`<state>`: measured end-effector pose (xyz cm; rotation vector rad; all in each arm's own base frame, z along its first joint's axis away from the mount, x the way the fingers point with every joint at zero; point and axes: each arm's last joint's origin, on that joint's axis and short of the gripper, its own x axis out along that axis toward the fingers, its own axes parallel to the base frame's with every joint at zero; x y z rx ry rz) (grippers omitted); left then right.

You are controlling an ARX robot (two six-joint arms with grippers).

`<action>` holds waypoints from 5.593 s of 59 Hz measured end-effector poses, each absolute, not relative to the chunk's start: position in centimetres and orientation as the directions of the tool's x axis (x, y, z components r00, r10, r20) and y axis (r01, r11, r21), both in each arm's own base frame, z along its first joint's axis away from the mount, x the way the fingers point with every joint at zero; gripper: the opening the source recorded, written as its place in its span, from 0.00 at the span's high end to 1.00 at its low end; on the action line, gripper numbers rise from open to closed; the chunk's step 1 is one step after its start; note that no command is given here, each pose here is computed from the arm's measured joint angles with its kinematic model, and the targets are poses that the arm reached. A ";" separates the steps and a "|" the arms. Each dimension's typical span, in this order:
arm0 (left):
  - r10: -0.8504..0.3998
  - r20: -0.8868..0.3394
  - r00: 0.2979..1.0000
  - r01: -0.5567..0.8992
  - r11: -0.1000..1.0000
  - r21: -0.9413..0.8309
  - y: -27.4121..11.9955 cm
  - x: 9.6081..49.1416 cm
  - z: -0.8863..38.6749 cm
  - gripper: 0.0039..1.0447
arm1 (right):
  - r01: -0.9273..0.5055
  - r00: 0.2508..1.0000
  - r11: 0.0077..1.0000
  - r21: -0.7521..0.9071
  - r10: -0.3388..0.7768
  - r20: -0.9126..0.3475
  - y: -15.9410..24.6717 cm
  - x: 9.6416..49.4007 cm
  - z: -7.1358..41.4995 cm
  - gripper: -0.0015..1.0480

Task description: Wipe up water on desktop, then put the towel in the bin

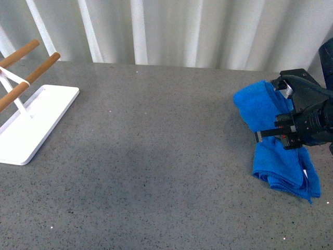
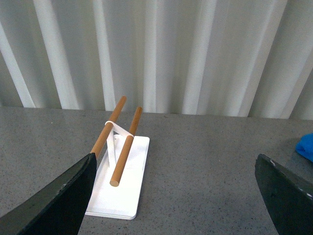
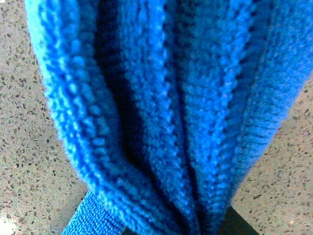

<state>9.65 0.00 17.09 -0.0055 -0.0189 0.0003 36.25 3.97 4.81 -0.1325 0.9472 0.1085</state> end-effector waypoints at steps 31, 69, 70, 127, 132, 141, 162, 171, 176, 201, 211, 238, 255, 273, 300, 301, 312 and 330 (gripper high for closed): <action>0.000 0.019 1.000 0.000 1.000 -0.006 0.0 9.7 17.1 0.06 | -0.007 0.580 0.995 -0.097 -0.076 -0.811 -1.5 35.7 4.8 0.95; 0.000 0.021 1.000 0.000 1.000 -0.005 0.0 9.6 17.1 0.06 | -0.085 0.669 0.981 -0.172 -0.072 -0.740 -1.4 46.8 3.1 0.95; 0.000 0.021 1.000 0.000 1.000 -0.005 0.0 9.6 17.1 0.06 | -0.091 0.670 0.981 -0.170 -0.066 -0.739 -1.2 47.0 3.1 0.95; 0.000 0.021 1.000 0.000 1.000 -0.005 0.0 9.6 17.1 0.06 | -0.527 0.565 0.843 -0.108 0.252 -0.786 5.8 33.5 8.8 0.95; 0.000 0.021 1.000 0.000 1.000 -0.005 0.0 9.6 17.1 0.06 | -0.510 0.602 0.847 -0.147 0.230 -0.765 4.5 33.1 10.2 0.95; 0.000 0.021 1.000 0.000 1.000 -0.005 0.0 9.6 17.1 0.06 | -0.501 0.659 0.834 -0.232 0.193 -0.727 2.5 32.7 12.8 0.95; 0.000 0.021 1.000 0.000 1.000 -0.005 0.0 9.6 17.1 0.06 | -0.431 0.824 0.786 -0.442 0.143 -0.549 1.5 35.4 21.7 0.95; 0.000 0.021 1.000 0.000 1.000 -0.005 0.0 9.6 17.1 0.06 | -0.305 0.894 0.810 -0.501 0.062 -0.443 -0.5 37.2 26.3 0.95; 0.000 0.021 1.000 0.000 1.000 -0.005 0.0 9.6 17.1 0.06 | -0.212 0.916 0.838 -0.503 -0.008 -0.401 -2.6 38.0 28.3 0.95; 0.000 0.021 1.000 0.000 1.000 -0.005 0.0 9.6 17.1 0.06 | 0.276 0.832 0.960 0.045 -0.215 -0.512 -16.8 37.1 29.8 0.95; 0.000 0.021 1.000 0.000 1.000 -0.005 0.0 9.6 17.1 0.06 | 0.326 0.798 0.938 0.115 -0.208 -0.565 -18.3 37.2 27.6 0.95; 0.000 0.021 1.000 0.000 1.000 -0.005 0.0 9.6 17.1 0.06 | 0.423 0.665 0.886 0.193 -0.158 -0.730 -20.2 37.5 19.0 0.95; 0.000 0.021 1.000 0.000 1.000 -0.005 0.0 9.6 17.1 0.06 | 0.518 0.479 0.850 0.097 -0.194 -0.856 -22.4 36.3 13.8 0.62; 0.000 0.021 1.000 0.000 1.000 -0.005 0.0 9.6 17.1 0.06 | 0.501 0.472 0.862 0.082 -0.192 -0.860 -22.7 36.1 13.7 0.12; 0.000 0.021 1.000 0.000 1.000 -0.005 0.0 9.6 17.1 0.06 | 0.435 0.603 0.891 0.126 -0.185 -0.776 -21.3 37.2 18.7 0.07; 0.000 0.021 1.000 0.000 1.000 -0.005 0.0 9.6 17.1 0.06 | 0.432 0.611 0.892 0.132 -0.183 -0.770 -21.2 37.3 19.0 0.07; 0.000 0.021 1.000 0.000 1.000 -0.005 0.0 9.6 17.1 0.06 | 0.437 0.648 0.885 0.158 -0.188 -0.738 -21.3 37.4 19.5 0.07; 0.000 0.021 1.000 0.000 1.000 -0.005 0.0 9.6 17.1 0.06 | 0.047 0.950 0.997 0.059 -0.026 -0.312 -13.4 33.2 28.4 0.07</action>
